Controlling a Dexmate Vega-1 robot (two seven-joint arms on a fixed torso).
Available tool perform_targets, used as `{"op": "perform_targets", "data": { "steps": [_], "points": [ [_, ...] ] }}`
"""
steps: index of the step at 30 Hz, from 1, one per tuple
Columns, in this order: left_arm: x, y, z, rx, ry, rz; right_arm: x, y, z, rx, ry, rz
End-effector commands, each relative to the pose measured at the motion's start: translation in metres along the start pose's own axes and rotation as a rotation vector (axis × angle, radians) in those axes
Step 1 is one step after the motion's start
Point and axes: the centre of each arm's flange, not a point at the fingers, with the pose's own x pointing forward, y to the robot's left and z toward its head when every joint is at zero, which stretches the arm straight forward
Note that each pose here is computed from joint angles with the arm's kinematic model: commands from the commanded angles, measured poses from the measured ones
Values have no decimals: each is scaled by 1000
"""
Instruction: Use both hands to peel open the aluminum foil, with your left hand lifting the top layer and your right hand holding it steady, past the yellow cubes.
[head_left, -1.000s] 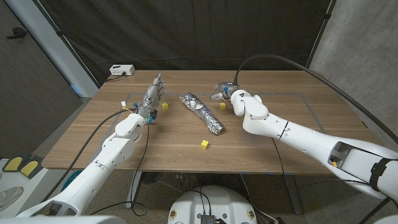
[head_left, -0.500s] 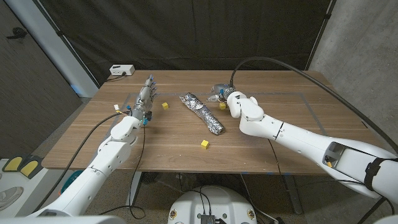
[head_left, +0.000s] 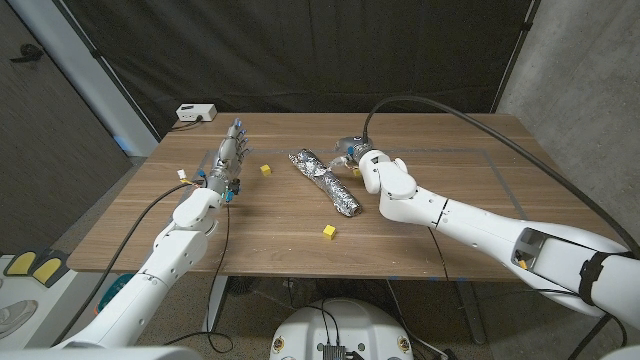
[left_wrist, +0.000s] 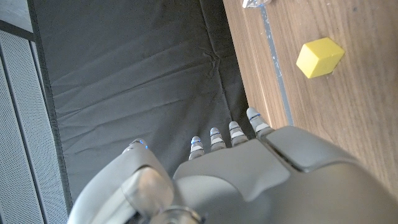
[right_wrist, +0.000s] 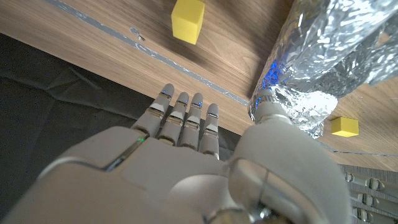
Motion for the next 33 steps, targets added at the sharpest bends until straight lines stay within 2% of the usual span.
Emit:
{"op": "perform_targets", "data": {
  "steps": [1,10,18,25,33],
  "points": [
    [1,2,1,-22,-9,-17,-3,4,6,-15,-11,30],
    [3,3,0,-32,-12,-24,-4,8,8,14,-49,94],
    [3,5,1,-38,-23,-28,-4,14,17,-27,-39,105],
    [4,6,-1,-44,-18,-31,0,17,23,-18,-49,139],
    [5,6,-2,-45,-20,-30,11,22,36,-7,-69,226]
  ]
}}
